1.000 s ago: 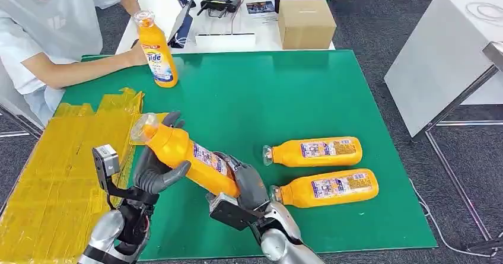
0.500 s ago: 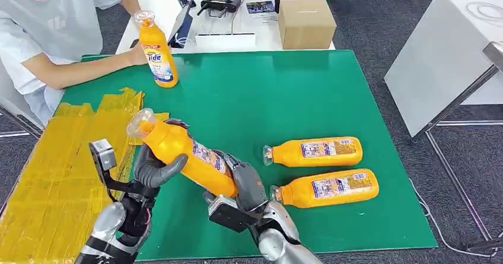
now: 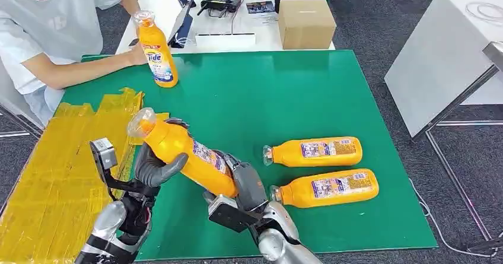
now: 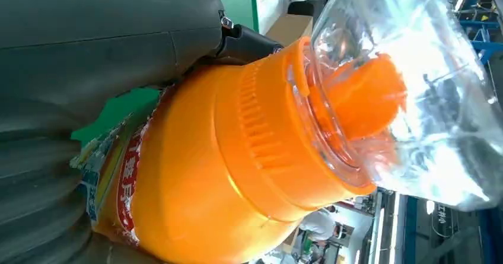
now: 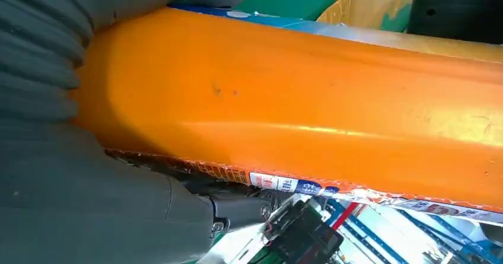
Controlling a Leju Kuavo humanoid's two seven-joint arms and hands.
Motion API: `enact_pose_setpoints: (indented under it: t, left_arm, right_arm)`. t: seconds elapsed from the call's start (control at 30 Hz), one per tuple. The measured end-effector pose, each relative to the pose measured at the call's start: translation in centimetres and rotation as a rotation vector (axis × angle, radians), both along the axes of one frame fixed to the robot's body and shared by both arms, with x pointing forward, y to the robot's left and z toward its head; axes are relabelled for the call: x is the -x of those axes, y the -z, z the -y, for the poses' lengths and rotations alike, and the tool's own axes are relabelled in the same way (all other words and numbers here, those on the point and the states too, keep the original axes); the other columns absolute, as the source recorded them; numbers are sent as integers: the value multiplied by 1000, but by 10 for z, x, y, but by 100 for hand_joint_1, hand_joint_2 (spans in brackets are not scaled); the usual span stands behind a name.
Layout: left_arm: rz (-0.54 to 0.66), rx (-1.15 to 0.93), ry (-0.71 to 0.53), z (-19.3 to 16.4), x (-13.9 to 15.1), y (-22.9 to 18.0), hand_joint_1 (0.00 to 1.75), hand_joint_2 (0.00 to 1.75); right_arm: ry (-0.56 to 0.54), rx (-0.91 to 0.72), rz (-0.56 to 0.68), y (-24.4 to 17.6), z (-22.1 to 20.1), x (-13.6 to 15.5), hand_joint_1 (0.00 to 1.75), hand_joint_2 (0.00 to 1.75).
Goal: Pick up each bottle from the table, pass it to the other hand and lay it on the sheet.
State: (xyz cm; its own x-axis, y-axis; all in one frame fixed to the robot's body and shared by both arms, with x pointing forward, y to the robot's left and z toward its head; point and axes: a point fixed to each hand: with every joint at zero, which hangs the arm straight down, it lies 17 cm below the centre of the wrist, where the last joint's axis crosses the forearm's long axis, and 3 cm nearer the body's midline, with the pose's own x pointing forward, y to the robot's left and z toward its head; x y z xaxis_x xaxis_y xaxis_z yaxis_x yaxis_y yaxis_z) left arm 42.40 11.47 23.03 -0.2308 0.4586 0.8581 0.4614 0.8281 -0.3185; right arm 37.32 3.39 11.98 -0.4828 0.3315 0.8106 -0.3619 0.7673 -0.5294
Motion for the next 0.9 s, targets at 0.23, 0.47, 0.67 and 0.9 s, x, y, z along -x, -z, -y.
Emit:
enact_pose_setpoints:
  t: [0.23,0.47,0.67,0.9]
  left_arm:
    - [-1,-1,0,0,0,0,175,175]
    - [-1,-1,0,0,0,0,175,175]
    - [-1,-1,0,0,0,0,175,175]
    - [-1,-1,0,0,0,0,175,175]
  right_arm:
    - [0,0,0,0,0,0,175,175]
    - [0,0,0,0,0,0,175,175]
    - [0,0,0,0,0,0,175,175]
    - [0,0,0,0,0,0,175,175]
